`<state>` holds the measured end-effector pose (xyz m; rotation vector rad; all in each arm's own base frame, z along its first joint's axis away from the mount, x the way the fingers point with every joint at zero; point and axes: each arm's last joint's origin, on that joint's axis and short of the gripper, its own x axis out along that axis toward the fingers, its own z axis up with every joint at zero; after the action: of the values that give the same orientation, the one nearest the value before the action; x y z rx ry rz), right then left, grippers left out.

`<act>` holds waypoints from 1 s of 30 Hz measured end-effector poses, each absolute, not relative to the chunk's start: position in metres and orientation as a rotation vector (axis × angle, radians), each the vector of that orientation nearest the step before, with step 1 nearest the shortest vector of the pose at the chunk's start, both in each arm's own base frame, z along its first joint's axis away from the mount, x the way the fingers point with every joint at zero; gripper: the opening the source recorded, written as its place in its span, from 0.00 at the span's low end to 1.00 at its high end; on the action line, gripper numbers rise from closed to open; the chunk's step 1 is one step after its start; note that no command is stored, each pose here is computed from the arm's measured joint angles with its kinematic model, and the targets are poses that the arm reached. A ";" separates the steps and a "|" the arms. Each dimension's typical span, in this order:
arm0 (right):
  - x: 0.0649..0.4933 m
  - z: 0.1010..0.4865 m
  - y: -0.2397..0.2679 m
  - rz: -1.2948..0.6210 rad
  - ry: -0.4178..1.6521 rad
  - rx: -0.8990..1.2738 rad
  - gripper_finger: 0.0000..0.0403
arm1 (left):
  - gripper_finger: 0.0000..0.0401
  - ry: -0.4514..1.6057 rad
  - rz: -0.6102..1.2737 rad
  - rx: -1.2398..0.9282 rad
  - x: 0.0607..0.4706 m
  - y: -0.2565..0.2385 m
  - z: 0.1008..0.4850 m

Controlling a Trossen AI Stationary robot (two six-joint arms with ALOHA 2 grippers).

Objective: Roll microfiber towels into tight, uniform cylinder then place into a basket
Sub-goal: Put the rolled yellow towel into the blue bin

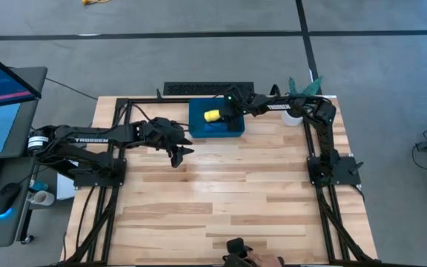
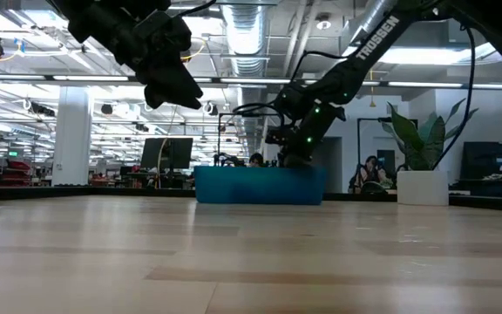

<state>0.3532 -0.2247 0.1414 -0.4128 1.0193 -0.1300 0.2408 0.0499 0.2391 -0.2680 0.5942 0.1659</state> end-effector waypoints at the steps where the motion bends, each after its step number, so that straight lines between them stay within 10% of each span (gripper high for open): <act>1: 0.353 0.142 -0.225 -0.124 1.034 -0.406 0.12 | 0.39 0.594 0.166 -0.268 0.241 0.050 0.239; 21: 0.364 0.162 -0.217 -0.057 1.084 -0.422 0.51 | 0.39 0.605 0.171 -0.258 0.240 0.050 0.238; 30: 0.369 0.164 -0.207 -0.026 1.099 -0.428 0.54 | 0.39 0.605 0.165 -0.261 0.240 0.050 0.238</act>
<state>0.3689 -0.2075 0.1640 -0.4283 1.0986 -0.0258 0.2402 0.0503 0.2383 -0.2611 0.6047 0.1651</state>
